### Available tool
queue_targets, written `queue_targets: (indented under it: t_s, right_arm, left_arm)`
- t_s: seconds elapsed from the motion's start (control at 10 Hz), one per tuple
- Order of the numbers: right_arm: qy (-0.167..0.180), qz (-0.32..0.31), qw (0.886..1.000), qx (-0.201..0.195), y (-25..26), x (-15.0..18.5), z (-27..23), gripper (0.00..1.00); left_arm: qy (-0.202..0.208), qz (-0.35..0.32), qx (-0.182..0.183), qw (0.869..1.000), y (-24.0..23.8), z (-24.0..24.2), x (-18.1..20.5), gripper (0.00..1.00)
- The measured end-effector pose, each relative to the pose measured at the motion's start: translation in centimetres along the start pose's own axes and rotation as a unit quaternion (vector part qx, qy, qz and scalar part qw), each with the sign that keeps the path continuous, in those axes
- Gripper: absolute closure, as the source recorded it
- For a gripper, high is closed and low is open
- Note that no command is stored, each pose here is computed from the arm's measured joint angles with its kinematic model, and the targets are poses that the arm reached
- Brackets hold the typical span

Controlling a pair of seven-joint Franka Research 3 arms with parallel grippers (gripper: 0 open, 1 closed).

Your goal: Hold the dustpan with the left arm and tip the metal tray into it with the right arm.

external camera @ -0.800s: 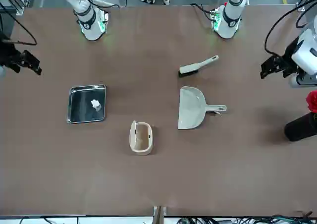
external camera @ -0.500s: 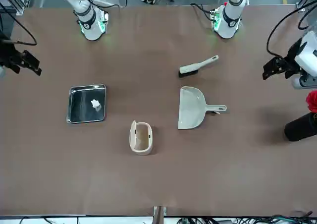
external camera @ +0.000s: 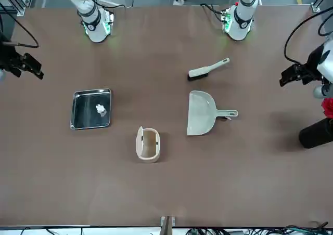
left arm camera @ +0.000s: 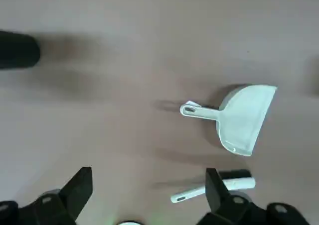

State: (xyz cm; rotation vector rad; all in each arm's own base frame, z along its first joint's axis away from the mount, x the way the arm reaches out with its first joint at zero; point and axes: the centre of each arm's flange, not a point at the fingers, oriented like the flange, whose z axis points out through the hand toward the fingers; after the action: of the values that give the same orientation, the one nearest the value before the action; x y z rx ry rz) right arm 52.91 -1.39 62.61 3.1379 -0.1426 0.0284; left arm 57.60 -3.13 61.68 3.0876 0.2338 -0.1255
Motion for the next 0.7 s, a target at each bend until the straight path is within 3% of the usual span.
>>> queue_targets:
  t_s: [0.3, 0.5, 0.7]
  right_arm:
    - [-0.011, 0.006, 1.0, 0.0, 0.6, 0.2, 2.8, 0.0]
    - [-0.022, 0.014, 1.0, 0.0, 1.4, 0.2, 5.3, 0.0]
    - [-0.032, 0.019, 0.999, -0.001, 1.9, 0.1, 7.9, 0.0]
  left_arm:
    - [-0.009, -0.129, 0.001, 0.992, -1.8, 1.0, 0.9, 0.0]
    - [-0.026, -0.228, 0.008, 0.973, -0.7, 3.3, 2.0, 0.0]
    - [-0.023, -0.318, 0.013, 0.948, 3.6, 5.5, 2.4, 0.0]
